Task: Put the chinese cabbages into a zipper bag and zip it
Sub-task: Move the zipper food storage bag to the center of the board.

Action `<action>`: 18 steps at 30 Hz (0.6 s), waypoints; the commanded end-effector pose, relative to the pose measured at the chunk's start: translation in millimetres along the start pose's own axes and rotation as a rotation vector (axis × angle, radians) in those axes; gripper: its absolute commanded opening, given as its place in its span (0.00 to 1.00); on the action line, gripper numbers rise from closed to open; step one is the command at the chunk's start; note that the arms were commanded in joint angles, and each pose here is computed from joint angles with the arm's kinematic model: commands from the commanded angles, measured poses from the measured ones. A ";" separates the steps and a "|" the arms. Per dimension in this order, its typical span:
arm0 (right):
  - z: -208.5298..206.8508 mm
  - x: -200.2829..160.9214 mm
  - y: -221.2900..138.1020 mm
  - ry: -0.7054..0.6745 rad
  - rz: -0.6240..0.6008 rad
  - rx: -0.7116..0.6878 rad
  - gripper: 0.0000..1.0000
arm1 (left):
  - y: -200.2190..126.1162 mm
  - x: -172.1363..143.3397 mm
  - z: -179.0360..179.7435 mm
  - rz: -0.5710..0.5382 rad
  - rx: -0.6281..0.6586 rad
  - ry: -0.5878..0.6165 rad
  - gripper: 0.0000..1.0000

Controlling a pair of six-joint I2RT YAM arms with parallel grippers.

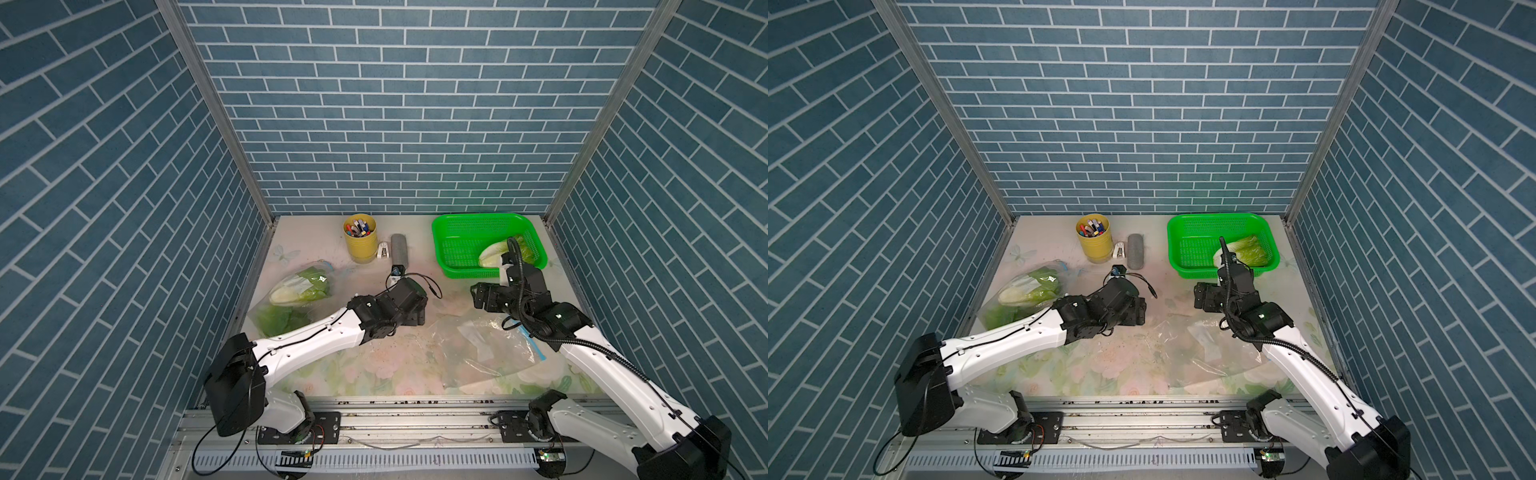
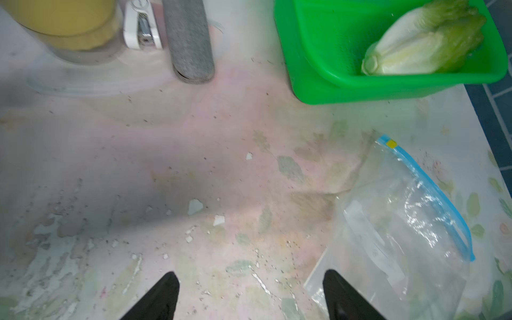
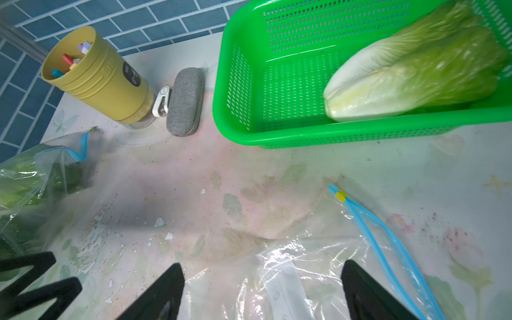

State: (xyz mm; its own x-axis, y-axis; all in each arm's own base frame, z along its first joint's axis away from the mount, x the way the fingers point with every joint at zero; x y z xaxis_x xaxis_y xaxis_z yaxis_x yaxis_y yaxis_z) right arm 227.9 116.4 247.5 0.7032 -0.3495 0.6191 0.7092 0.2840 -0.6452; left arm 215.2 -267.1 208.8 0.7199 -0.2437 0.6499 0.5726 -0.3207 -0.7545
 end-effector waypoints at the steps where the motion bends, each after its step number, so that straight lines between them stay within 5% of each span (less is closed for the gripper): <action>1: -16.1 -5.3 -2.4 0.073 -0.007 -0.067 0.91 | -1.8 -14.6 -21.4 0.072 -0.076 -0.010 0.87; 5: -20.6 -5.3 1.3 0.098 0.002 -0.080 0.91 | -2.8 -18.9 -51.0 0.067 -0.225 -0.023 0.88; 13: -27.6 -4.2 9.2 0.161 0.018 -0.064 0.92 | 1.2 -36.5 -85.1 0.169 -0.285 0.047 0.88; 18: -30.0 -3.2 12.4 0.185 0.019 -0.053 0.91 | 16.0 -40.0 -94.6 0.187 -0.293 0.056 0.79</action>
State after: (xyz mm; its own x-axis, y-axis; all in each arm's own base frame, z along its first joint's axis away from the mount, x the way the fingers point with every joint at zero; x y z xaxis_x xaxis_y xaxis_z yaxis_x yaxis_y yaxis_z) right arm 231.0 93.1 225.6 0.6997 -0.4531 0.5523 0.6902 0.2290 -0.6865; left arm 158.0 -340.3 178.2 0.7752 -0.3669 0.5142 0.3036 -0.4976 -0.8126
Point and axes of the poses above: each gripper's point midway between its finger pads, its own y axis out along the fingers, its own z axis along the line the jaws close on, x = y × z, the point moved 7 cm from there along -y, back along the fingers, and after that the axes turned 15 degrees about y, right-handed, at the moved point
